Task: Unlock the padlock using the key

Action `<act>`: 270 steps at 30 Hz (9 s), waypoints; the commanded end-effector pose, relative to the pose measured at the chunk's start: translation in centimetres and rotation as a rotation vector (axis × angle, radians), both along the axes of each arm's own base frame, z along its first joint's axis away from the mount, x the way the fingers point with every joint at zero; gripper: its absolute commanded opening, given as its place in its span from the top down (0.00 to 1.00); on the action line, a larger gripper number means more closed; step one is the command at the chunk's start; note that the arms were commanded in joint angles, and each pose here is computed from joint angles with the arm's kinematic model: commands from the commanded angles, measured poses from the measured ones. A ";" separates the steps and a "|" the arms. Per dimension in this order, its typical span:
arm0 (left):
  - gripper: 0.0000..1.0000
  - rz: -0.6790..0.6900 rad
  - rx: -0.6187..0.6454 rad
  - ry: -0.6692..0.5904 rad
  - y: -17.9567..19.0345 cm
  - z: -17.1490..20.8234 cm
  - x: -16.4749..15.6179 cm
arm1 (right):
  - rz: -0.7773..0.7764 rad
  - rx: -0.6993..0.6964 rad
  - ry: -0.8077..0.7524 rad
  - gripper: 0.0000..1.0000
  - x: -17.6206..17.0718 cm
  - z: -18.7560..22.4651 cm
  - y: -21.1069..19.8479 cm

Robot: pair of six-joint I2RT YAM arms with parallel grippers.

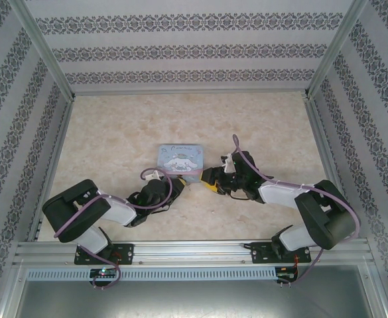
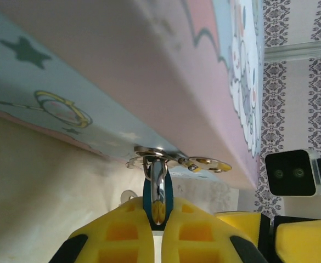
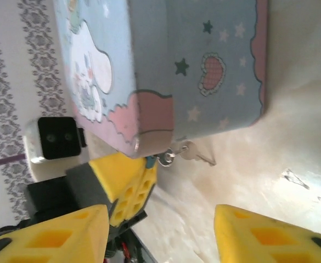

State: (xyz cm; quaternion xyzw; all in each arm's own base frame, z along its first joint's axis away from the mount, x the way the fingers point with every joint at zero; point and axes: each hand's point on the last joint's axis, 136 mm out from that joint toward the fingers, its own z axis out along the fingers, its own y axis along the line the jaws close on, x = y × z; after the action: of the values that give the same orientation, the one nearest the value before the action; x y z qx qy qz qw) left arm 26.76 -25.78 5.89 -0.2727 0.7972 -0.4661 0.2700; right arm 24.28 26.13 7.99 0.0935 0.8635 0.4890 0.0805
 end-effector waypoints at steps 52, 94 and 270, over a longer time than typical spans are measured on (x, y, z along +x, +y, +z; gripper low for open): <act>1.00 -0.242 -0.133 0.012 -5.4 3.1 1.9 | 0.407 -0.918 -0.853 0.69 2.6 -1.7 2.3; 0.51 -0.165 0.091 0.040 -1.6 -0.1 1.0 | 0.040 -0.248 -0.281 0.23 0.4 0.2 1.3; 0.01 -0.388 0.958 0.231 4.9 -3.9 6.0 | -0.144 -0.059 -0.204 0.55 10.9 -4.8 -5.5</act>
State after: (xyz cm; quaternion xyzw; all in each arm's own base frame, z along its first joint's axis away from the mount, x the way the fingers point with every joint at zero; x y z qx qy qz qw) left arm 37.23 -23.86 7.69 -0.0375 0.9479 -0.1462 0.2807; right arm 35.93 19.94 4.01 0.1422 0.8478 0.4704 0.1993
